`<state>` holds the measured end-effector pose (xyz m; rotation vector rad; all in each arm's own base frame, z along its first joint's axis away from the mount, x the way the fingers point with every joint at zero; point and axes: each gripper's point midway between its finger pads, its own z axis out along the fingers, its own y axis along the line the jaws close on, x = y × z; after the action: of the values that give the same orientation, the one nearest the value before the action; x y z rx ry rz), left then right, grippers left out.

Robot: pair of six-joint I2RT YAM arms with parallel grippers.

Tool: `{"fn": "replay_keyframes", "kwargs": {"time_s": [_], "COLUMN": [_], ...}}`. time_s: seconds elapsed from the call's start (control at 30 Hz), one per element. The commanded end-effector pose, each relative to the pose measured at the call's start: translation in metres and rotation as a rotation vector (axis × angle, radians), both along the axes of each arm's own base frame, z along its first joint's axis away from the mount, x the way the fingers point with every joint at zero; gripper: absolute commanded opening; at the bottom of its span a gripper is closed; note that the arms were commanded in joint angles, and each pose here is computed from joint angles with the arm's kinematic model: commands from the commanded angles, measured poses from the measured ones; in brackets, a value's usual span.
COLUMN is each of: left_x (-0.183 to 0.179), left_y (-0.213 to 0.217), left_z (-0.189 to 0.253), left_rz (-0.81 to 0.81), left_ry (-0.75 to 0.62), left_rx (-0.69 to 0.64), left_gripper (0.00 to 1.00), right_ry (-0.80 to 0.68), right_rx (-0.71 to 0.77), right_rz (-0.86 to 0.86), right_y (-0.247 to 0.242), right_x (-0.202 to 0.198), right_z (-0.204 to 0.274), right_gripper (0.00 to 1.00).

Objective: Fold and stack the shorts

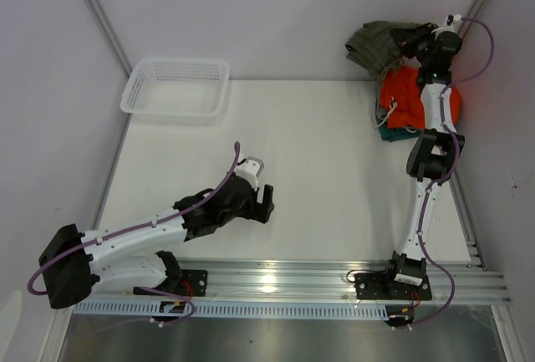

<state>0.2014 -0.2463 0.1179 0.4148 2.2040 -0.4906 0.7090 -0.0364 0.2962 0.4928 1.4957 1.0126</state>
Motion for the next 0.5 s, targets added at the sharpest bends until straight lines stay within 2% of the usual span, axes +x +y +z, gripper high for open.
{"fn": "replay_keyframes", "kwargs": {"time_s": [0.0, 0.17, 0.47], "left_x": [0.006, 0.005, 0.007], "left_y": [-0.003, -0.001, -0.007], "left_z": [0.018, 0.017, 0.02], "left_rz": [0.017, 0.016, 0.004], "left_ry": [-0.027, -0.027, -0.023], "left_rx": [-0.041, -0.033, -0.031], "left_gripper": [0.89, 0.89, 0.89], "right_ry": [-0.221, -0.269, -0.283], "right_rx": [0.007, 0.067, 0.057], "right_rz": [-0.08, -0.095, -0.157], "right_y": [-0.031, -0.063, -0.108], "right_x": [-0.008, -0.012, -0.024], "right_z": [0.069, 0.07, 0.076], "right_gripper": [0.0, 0.0, 0.0]}}
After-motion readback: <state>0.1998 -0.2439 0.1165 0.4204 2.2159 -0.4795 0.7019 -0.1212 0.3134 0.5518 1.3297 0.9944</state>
